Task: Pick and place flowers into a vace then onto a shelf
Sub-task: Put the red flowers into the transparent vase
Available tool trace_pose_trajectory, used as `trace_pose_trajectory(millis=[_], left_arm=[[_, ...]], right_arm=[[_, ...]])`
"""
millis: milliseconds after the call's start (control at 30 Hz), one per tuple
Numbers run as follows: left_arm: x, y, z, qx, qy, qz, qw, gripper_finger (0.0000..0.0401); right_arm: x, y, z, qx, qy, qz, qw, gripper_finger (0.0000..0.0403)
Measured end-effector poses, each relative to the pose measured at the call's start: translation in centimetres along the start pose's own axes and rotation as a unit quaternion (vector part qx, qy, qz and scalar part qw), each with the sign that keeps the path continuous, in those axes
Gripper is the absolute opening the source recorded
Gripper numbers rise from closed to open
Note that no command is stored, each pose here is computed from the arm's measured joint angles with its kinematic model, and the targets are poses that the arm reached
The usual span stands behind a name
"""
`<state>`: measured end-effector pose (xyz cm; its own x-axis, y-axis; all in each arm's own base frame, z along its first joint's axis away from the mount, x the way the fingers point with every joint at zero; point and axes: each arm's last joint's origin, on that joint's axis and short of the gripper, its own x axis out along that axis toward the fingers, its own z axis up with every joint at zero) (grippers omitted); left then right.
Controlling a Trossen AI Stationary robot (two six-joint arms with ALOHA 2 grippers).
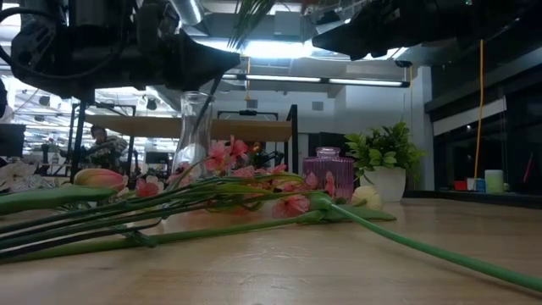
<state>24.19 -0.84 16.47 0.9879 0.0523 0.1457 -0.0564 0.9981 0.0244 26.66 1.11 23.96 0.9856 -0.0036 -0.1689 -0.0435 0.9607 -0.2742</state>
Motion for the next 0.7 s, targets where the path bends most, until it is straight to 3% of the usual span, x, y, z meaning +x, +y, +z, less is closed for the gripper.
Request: trace_pose_trajectory(millis=[700], left_arm=[[0.0,0.02,0.04,0.013,-0.002,0.002,1.0,0.0071]], right_arm=[[0.0,0.07,-0.21,0.0,0.011,0.003,1.0,0.0002]])
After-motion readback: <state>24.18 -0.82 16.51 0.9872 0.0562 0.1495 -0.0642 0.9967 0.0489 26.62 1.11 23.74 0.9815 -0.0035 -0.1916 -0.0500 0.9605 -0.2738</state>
